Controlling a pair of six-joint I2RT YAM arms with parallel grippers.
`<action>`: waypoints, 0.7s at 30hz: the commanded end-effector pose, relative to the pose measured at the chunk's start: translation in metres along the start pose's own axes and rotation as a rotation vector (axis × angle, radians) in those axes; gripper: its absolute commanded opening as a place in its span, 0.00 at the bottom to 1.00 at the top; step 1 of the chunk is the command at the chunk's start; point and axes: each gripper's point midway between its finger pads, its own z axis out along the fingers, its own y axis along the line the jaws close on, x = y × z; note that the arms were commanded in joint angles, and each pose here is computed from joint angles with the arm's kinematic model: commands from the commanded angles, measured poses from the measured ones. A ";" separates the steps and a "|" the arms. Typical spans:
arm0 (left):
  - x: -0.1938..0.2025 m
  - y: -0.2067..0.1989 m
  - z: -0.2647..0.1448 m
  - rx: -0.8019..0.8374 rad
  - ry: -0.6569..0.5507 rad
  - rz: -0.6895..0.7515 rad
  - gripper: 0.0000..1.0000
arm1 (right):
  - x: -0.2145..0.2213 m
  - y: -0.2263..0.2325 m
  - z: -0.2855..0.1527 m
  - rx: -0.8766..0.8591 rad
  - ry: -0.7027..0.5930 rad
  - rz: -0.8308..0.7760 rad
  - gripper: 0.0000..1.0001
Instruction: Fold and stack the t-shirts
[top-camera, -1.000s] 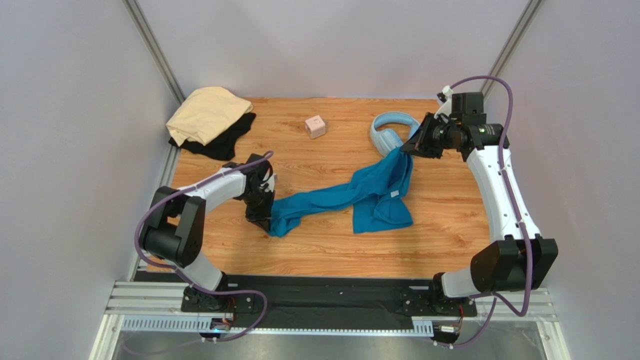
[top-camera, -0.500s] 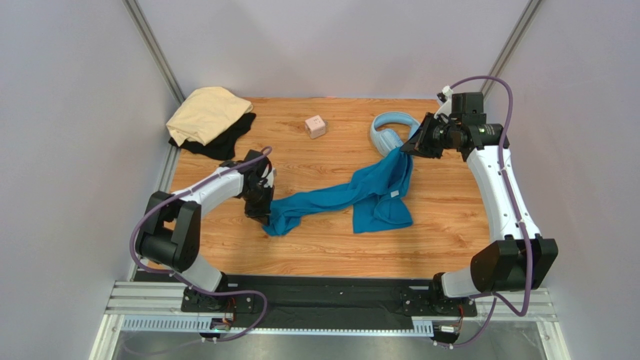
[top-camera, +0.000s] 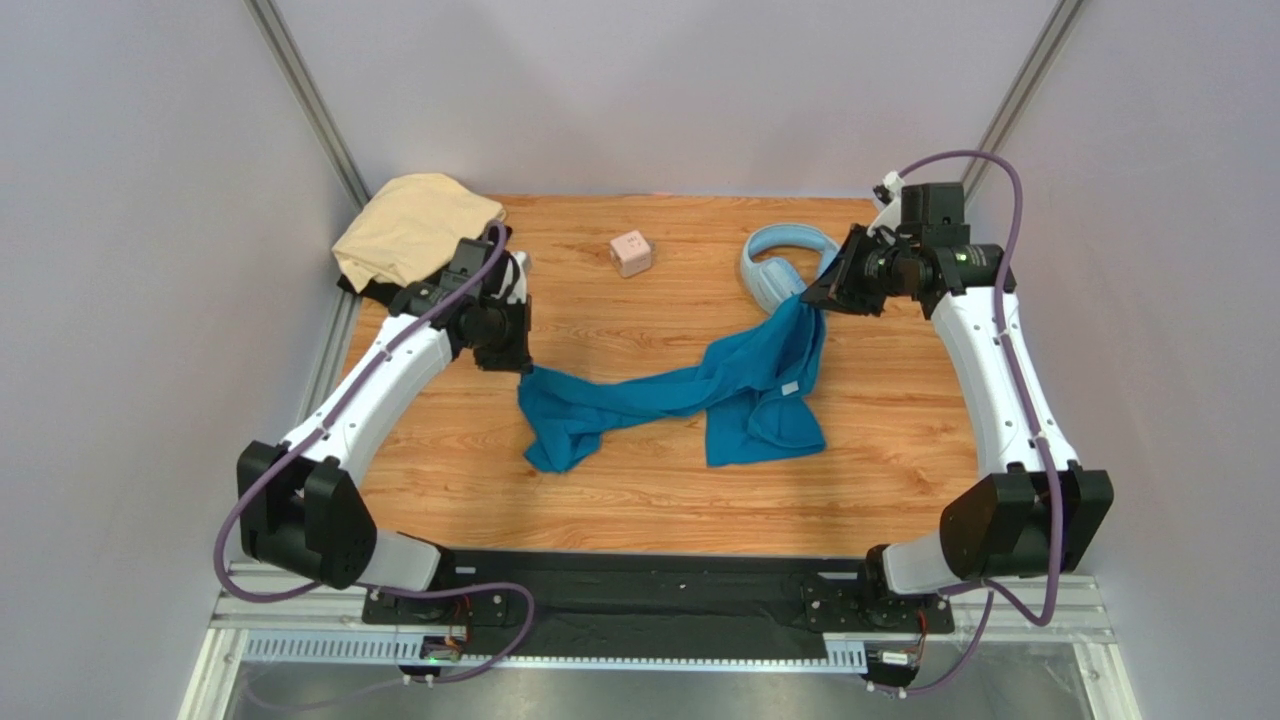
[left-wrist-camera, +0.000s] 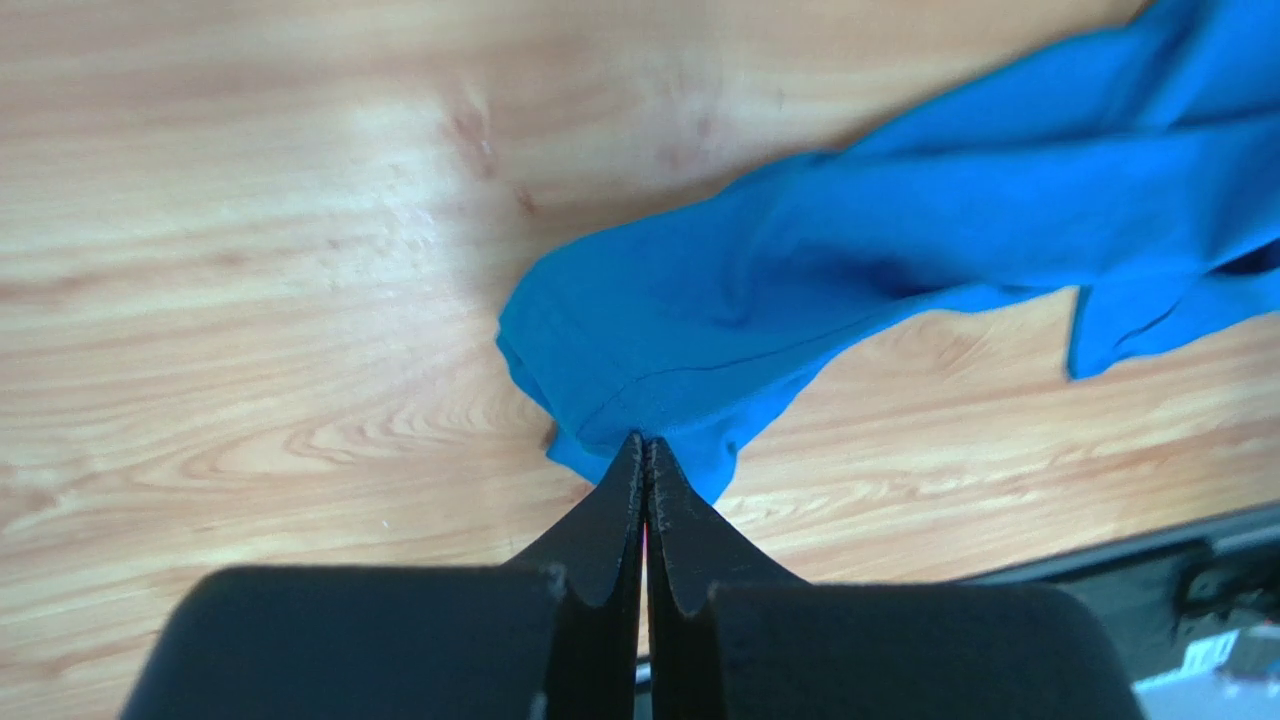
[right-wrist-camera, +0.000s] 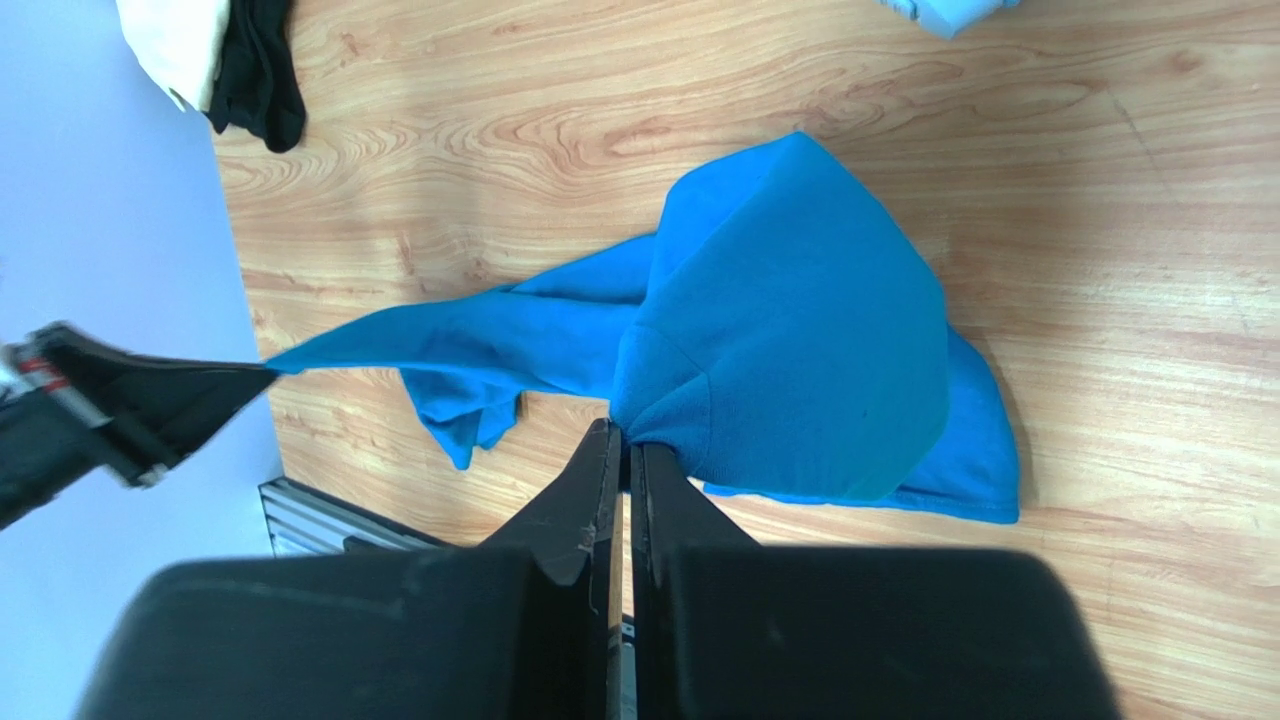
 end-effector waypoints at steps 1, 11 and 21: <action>-0.048 -0.001 -0.061 -0.033 -0.214 -0.052 0.00 | -0.040 0.023 -0.030 -0.029 -0.163 -0.052 0.00; -0.107 -0.007 -0.194 -0.024 -0.581 -0.122 0.00 | -0.094 0.110 -0.133 -0.264 -0.491 -0.076 0.00; -0.107 -0.014 -0.240 0.026 -0.684 -0.144 0.00 | -0.089 0.160 -0.199 -0.435 -0.574 -0.109 0.00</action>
